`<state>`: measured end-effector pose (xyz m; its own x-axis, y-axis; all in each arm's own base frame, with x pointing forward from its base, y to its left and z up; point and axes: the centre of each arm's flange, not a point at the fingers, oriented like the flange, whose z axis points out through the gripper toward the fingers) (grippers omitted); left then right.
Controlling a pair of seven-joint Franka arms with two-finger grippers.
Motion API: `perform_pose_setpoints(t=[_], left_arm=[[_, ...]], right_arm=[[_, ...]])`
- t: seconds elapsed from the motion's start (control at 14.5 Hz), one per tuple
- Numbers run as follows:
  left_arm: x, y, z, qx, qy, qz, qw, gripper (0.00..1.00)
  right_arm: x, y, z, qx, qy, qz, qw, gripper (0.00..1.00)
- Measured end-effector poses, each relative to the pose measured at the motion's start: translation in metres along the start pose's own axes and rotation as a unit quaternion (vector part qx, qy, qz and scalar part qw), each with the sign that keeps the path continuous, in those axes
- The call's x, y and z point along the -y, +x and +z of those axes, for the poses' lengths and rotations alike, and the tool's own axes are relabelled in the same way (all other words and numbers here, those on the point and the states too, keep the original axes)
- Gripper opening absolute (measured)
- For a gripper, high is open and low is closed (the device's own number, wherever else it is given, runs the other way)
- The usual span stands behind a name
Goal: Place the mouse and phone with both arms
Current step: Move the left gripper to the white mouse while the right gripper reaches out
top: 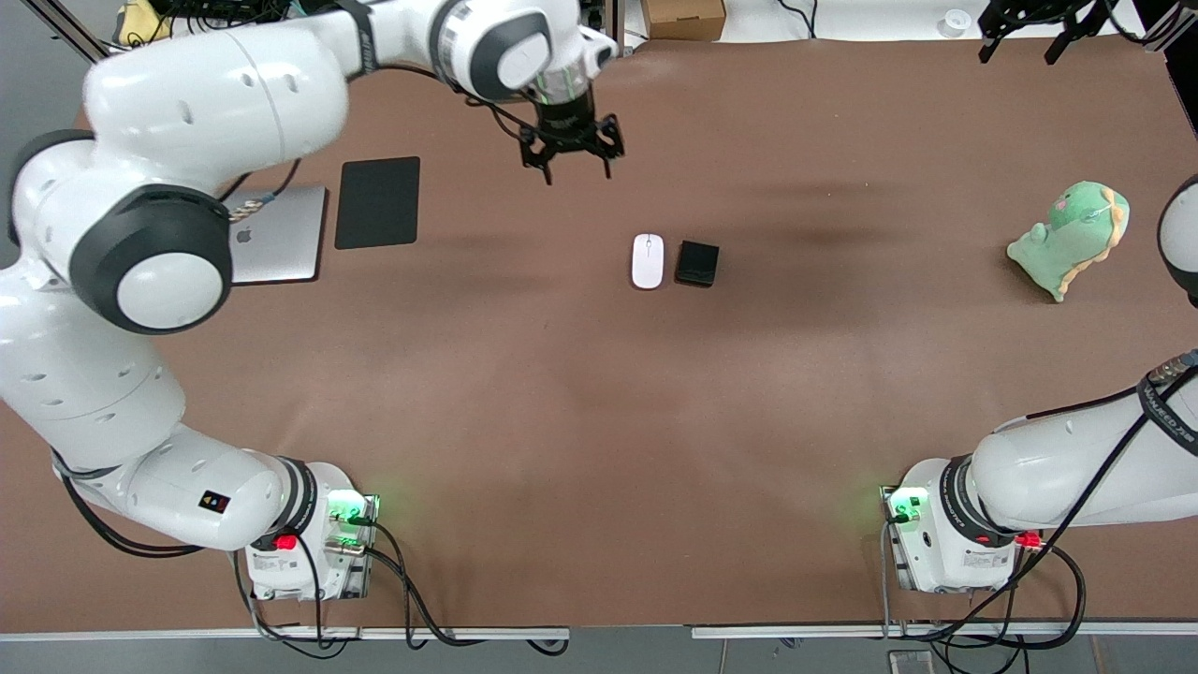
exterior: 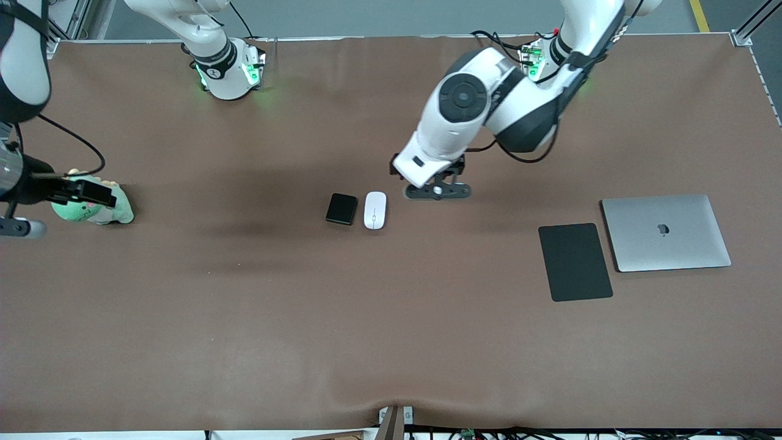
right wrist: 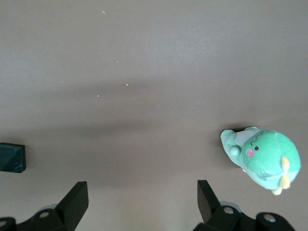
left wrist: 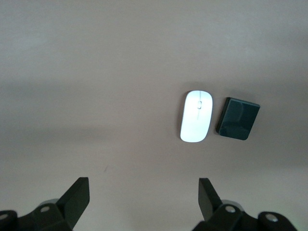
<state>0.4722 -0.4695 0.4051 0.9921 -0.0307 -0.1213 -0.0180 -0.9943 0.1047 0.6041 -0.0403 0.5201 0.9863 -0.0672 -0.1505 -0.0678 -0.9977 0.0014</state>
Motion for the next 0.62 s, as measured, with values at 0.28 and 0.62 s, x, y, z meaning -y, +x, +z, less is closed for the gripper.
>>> perform_pose_setpoints(t=[0.28,0.62], left_arm=[[-0.058,-0.018,0.036,-0.013,-0.001,0.021,1.000,1.00],[-0.095,-0.020,0.097,-0.062,0.000,0.041,0.997,1.00]], right_arm=[[0.011,0.030,0.053,0.024,-0.004,-0.008,1.000,1.00],[0.019,0.048,0.093,0.042,-0.007,-0.013,0.999,1.00]])
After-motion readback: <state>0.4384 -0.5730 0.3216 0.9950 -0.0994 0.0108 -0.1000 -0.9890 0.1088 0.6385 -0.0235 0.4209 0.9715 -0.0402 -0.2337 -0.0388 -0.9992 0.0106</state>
